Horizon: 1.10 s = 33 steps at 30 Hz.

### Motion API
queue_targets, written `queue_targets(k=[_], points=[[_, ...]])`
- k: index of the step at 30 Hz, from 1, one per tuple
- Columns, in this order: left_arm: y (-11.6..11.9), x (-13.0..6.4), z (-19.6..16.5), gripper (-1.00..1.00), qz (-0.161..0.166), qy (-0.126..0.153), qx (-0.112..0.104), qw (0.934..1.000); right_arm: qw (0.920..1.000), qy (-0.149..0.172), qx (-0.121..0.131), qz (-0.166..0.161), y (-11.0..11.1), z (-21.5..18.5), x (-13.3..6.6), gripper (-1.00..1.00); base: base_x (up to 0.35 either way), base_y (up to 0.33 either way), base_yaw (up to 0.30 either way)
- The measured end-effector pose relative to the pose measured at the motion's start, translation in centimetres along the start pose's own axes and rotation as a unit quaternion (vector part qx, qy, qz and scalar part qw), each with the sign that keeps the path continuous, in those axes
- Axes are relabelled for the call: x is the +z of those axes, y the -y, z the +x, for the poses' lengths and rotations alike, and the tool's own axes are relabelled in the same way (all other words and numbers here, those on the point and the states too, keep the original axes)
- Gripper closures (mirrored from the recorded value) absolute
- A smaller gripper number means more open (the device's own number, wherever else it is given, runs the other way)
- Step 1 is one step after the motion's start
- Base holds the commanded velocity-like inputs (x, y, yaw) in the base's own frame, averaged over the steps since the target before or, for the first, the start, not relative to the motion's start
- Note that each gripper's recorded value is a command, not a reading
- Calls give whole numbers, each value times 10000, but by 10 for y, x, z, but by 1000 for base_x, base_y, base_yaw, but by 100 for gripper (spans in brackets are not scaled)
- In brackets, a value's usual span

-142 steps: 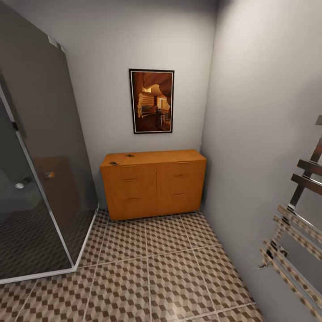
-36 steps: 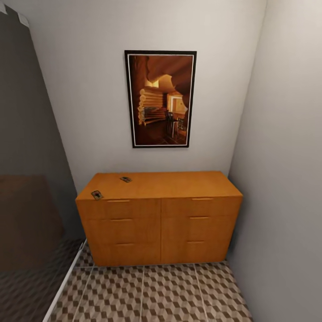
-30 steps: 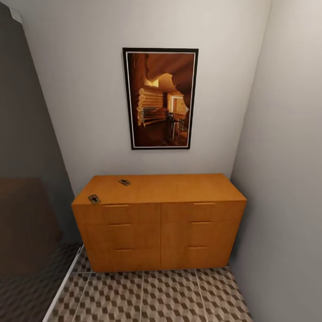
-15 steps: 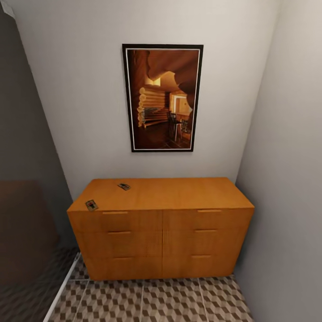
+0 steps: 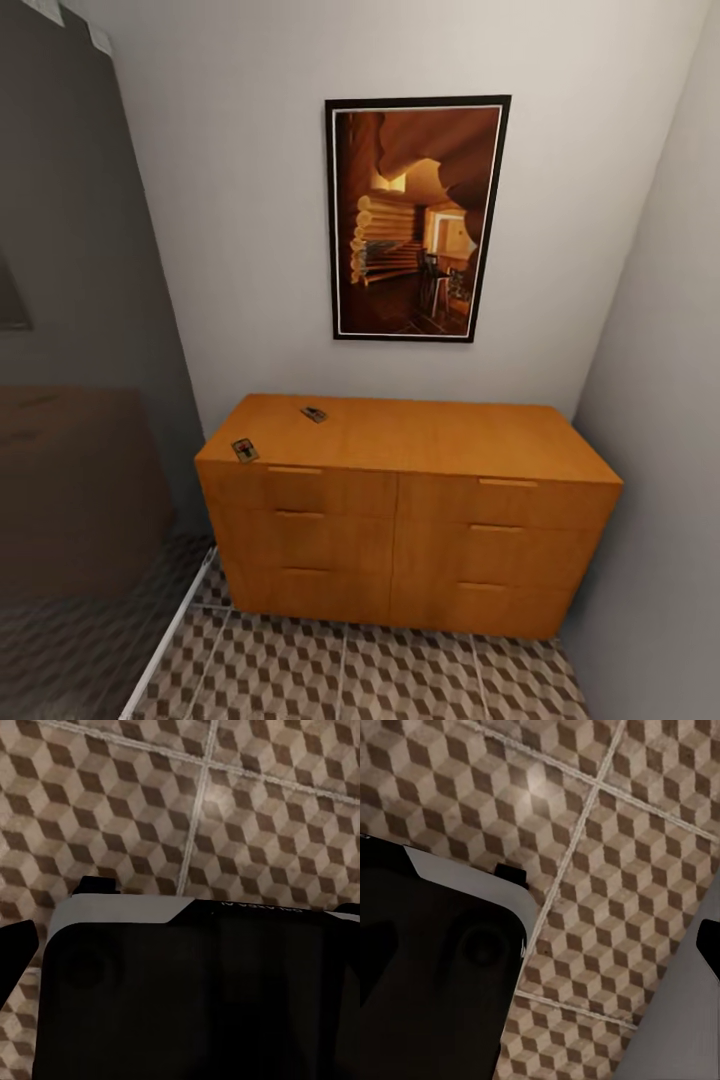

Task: Take the four mousetraps from the cabinet in the bathroom and place them on the bathroom floor. Make sure all four end up on the same floor surface, and ensure that at least two of them are either under or directly next to the same bathroom sink.

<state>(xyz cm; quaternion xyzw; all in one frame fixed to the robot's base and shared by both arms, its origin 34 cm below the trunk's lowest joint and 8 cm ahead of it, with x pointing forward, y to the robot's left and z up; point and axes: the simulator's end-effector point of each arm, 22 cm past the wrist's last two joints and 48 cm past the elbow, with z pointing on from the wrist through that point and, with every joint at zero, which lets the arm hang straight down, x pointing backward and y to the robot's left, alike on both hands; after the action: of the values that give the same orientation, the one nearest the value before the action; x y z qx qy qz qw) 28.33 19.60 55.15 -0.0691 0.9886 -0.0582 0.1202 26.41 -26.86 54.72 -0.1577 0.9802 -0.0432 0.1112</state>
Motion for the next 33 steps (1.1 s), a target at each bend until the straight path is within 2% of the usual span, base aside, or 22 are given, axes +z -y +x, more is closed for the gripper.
queue_targets(k=[14,20,33], points=[[1,0,0,-100,10,-1,9,10000,10000,4,3,2,0,0,0,-100,0,0,255],[2,0,0,-100,17,-3,20,10000,10000,4,0,1,0,0,0,-100,20,-5,74],[2,0,0,-100,19,-2,19,10000,10000,6,0,0,0,0,0,-100,167,-86,9]])
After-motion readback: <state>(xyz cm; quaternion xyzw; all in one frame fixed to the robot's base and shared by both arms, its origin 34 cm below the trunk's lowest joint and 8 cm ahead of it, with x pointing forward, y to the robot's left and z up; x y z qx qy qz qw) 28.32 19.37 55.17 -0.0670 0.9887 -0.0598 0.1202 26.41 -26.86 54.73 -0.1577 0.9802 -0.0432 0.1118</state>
